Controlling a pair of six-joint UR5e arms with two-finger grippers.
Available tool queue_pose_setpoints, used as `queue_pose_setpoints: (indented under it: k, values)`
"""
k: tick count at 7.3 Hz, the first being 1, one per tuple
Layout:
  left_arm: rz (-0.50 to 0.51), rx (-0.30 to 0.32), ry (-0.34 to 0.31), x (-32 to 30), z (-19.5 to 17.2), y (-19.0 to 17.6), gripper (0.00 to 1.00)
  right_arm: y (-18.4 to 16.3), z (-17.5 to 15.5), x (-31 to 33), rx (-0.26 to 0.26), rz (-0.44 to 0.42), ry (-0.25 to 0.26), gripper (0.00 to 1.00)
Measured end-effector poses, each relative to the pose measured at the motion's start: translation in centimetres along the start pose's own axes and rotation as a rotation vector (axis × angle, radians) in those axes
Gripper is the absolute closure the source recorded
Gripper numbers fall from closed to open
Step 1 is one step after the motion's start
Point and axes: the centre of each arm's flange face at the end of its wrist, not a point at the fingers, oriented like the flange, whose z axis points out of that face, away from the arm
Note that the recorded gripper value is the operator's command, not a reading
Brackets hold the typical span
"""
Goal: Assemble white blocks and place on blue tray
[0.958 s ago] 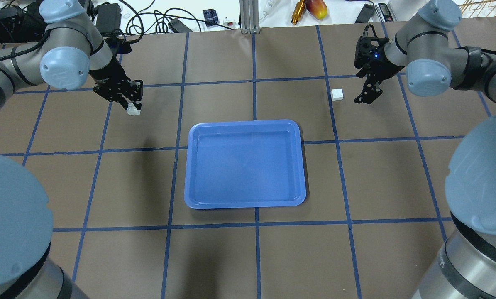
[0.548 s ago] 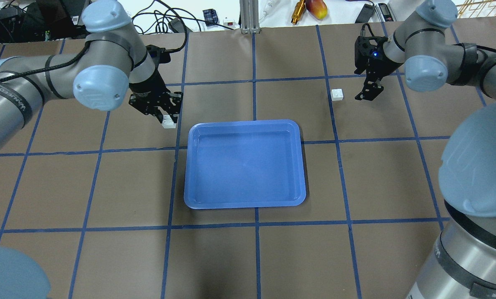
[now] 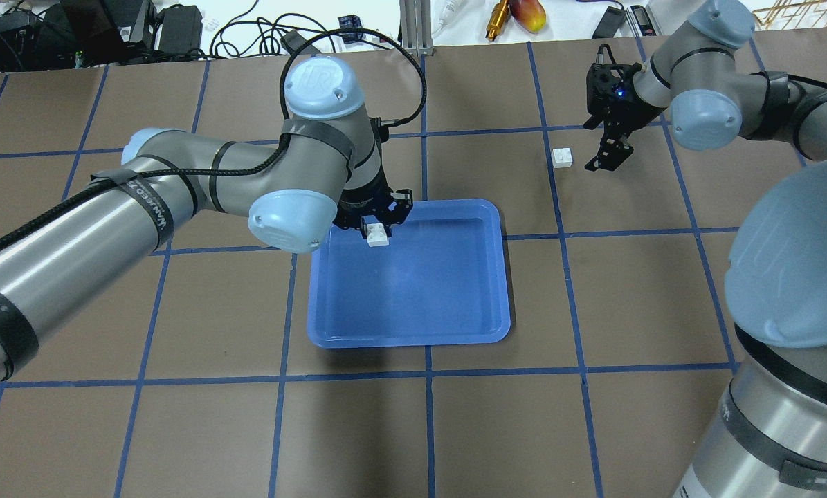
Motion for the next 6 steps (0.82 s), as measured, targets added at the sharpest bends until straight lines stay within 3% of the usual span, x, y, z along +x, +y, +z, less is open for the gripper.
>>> queue_pose_setpoints:
  k: [2,6]
  values:
    - [-0.020,0.011,0.001,0.1,3.1,1.5,0.69,0.0,0.0,-0.1,0.005,0.013,-0.025,0.00]
    - [-0.079,-0.020,-0.011,0.6,6.1,2.1,0.69,-0.3,0.2,-0.2,0.003,0.013,-0.029,0.00]
